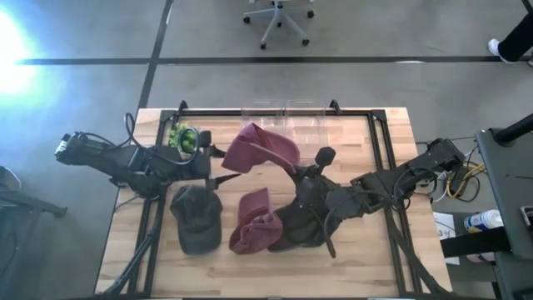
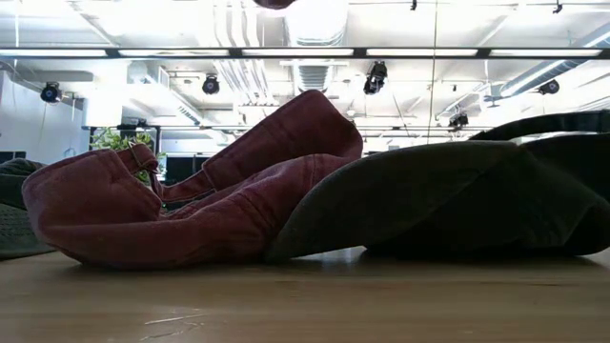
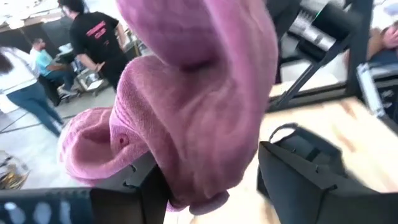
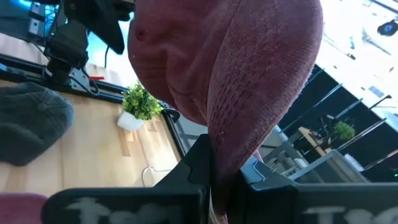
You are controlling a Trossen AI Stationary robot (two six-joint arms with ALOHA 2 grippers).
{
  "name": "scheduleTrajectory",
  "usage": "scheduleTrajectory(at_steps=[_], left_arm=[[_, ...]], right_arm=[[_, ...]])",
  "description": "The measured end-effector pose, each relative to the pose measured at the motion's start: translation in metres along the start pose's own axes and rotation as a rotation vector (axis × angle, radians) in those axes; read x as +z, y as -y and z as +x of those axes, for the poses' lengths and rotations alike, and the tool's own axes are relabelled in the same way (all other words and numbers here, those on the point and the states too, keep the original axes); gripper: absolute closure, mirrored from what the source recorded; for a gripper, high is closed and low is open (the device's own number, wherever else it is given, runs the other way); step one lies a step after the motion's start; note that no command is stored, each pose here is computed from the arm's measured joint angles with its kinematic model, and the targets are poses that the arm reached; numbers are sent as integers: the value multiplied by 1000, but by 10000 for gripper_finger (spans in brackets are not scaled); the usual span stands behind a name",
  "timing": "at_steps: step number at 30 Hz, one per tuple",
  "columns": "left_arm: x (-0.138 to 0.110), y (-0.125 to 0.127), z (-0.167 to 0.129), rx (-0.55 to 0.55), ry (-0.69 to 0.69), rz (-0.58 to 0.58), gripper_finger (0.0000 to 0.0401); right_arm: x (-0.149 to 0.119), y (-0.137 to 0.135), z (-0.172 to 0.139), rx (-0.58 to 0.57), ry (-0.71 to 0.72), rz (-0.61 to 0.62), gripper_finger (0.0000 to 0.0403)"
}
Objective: Pick & Place hat
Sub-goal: Put the bottom red cap into the left transparent bin
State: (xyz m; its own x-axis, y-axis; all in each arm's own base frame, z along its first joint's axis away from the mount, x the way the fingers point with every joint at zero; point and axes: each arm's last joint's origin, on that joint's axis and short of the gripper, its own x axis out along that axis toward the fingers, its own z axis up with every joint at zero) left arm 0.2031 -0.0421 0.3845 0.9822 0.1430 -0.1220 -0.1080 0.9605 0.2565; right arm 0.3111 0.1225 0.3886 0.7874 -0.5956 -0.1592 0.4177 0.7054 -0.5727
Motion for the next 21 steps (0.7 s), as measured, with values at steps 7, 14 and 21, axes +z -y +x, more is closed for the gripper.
scheduleTrajectory(at_steps=[7, 14, 21], left_arm=[[3, -2, 2, -5, 12, 12, 220], [0, 3, 12, -10, -4, 18, 305], [10, 3, 17, -6, 3, 16, 368]], right_arm=[[-2, -1, 0, 9, -8, 42, 390], [-4, -8, 3, 39, -13, 10, 390], [-9, -10, 3, 57, -40, -40, 385]])
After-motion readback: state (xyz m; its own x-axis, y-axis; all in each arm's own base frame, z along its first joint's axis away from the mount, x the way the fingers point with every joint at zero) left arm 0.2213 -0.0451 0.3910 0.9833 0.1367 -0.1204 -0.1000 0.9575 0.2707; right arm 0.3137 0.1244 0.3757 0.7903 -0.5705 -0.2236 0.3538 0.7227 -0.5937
